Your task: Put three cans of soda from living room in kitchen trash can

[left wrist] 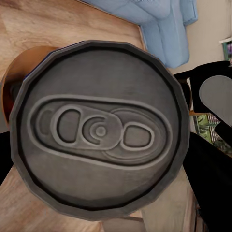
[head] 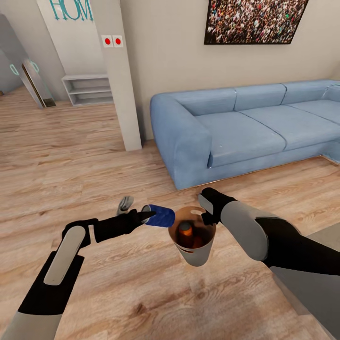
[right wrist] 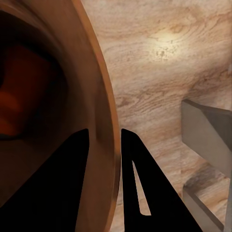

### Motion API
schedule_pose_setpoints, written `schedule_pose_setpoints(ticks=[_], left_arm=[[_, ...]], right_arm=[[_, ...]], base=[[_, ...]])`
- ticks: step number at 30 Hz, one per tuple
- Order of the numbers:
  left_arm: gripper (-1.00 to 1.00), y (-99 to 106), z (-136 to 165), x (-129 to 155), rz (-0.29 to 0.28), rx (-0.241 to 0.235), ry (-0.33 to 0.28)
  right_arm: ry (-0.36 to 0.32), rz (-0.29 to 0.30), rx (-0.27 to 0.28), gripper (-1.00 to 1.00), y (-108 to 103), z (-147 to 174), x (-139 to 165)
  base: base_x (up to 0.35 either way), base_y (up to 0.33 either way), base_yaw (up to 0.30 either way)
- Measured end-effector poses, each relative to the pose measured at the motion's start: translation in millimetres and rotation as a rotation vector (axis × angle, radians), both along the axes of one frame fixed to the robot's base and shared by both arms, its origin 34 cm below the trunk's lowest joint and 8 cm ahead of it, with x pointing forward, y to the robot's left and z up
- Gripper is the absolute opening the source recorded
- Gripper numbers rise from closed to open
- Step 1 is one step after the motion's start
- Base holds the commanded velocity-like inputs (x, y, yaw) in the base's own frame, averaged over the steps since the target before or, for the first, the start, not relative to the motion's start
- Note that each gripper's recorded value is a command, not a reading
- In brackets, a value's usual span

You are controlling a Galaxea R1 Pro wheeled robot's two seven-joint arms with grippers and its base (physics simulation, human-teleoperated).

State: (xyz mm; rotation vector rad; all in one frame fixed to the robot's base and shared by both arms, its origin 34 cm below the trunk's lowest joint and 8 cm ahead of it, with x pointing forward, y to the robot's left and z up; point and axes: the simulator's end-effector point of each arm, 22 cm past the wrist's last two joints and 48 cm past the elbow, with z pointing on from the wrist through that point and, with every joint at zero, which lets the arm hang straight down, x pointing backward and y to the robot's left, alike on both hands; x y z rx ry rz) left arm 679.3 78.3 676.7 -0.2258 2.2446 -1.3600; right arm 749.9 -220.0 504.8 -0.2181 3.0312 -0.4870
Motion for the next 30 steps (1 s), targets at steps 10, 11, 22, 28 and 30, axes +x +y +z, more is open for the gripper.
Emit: schedule_pose_setpoints(ticks=[10, 11, 22, 28, 30], left_arm=[[-1.00, -9, -9, 8, 0.046, -0.014, 0.010], [-1.00, -11, -9, 8, 0.046, -0.010, 0.007], [-1.00, -45, -30, 3, 0.041, -0.004, 0.036], [-1.00, -76, -51, -7, 0.015, 0.025, 0.074], [-1.00, -80, -56, -7, 0.023, 0.026, 0.079]], right_arm=[[0.001, 0.001, -0.001, -1.00, 0, 0, 0], [0.001, 0.001, -0.001, -1.00, 0, 0, 0], [0.001, 0.001, -0.001, -1.00, 0, 0, 0], [0.002, 0.001, -0.001, -1.00, 0, 0, 0], [0.002, 0.001, -0.001, -1.00, 0, 0, 0]], base=[[0.000, 0.000, 0.000], [0.000, 0.000, 0.000], [0.000, 0.000, 0.000], [0.000, 0.000, 0.000], [0.000, 0.000, 0.000]])
